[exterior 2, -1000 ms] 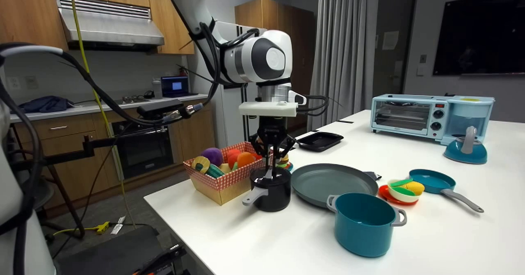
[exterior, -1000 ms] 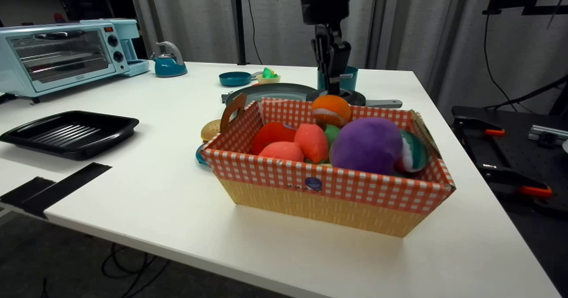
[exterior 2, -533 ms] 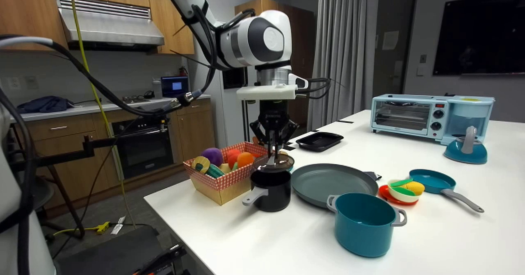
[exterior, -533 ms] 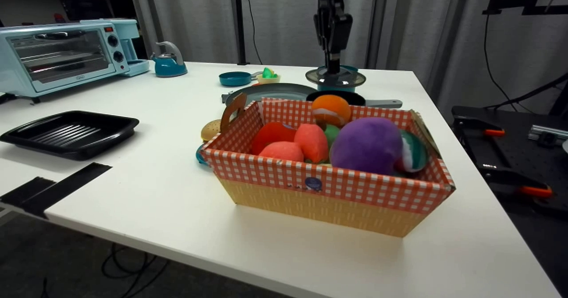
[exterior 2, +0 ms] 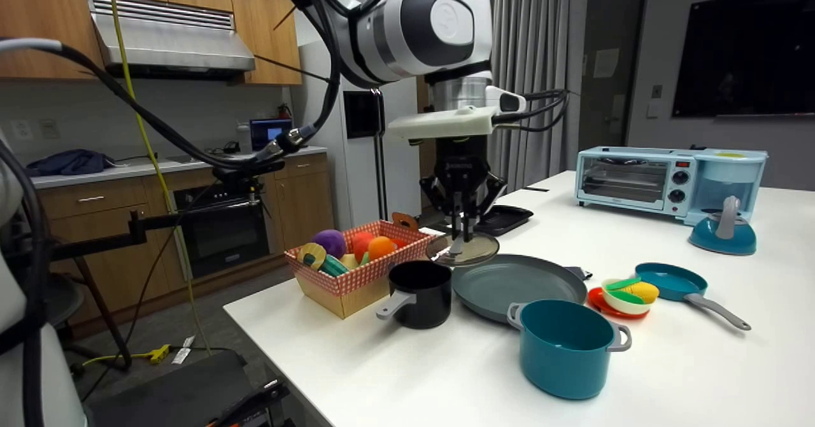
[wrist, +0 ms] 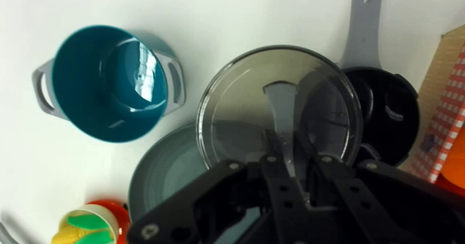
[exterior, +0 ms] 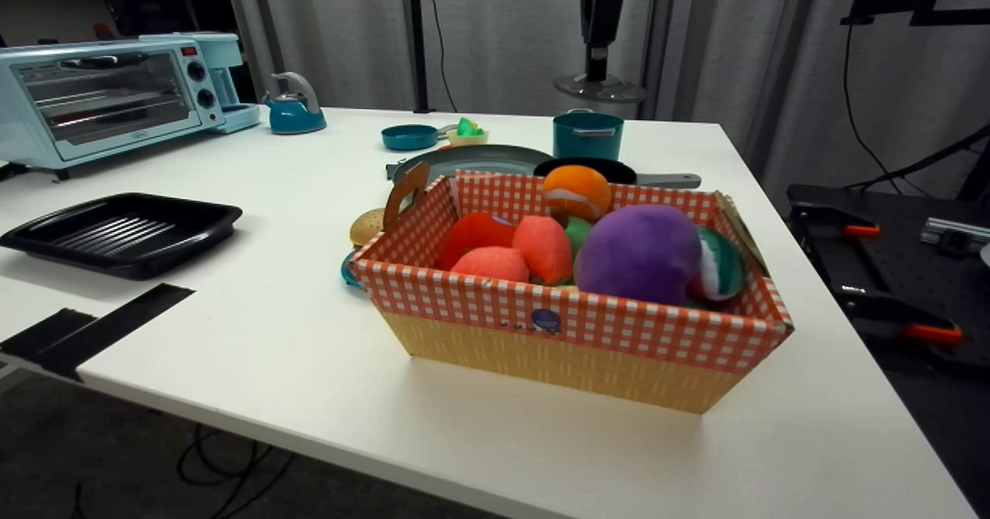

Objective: Uncover the small pot,put a plush toy in the pot and cover it

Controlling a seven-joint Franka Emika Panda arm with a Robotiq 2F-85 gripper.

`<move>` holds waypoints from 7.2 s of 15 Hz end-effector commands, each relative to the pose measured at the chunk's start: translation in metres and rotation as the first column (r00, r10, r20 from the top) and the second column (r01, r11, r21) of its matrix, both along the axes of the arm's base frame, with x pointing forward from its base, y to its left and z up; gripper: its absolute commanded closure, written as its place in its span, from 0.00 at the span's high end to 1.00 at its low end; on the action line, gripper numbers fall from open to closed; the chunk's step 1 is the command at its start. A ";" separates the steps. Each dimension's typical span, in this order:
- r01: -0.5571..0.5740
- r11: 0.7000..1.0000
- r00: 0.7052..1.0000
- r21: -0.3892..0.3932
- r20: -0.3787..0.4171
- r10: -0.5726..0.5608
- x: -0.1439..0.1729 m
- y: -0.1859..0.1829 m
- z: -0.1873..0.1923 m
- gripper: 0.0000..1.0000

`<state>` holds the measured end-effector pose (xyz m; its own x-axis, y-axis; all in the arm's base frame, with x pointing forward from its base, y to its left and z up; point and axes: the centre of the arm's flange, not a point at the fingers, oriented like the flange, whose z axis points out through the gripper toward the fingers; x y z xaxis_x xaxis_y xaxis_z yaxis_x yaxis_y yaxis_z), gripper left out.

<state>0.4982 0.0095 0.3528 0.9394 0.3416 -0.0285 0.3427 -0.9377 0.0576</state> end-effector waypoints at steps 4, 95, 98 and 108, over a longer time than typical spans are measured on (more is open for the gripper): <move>0.107 0.994 0.994 -0.007 -0.016 -0.107 -0.021 -0.044 -0.028 0.04; -0.340 0.938 0.939 -0.062 -0.077 0.335 -0.027 0.207 -0.063 1.00; -0.340 0.939 0.939 -0.058 -0.079 0.335 -0.020 0.211 -0.068 0.71; -0.337 0.940 0.940 -0.060 -0.078 0.332 -0.016 0.215 -0.067 0.03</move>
<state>0.4783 0.2229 0.2807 0.7710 0.6254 -0.1199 0.6351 -0.7690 0.0726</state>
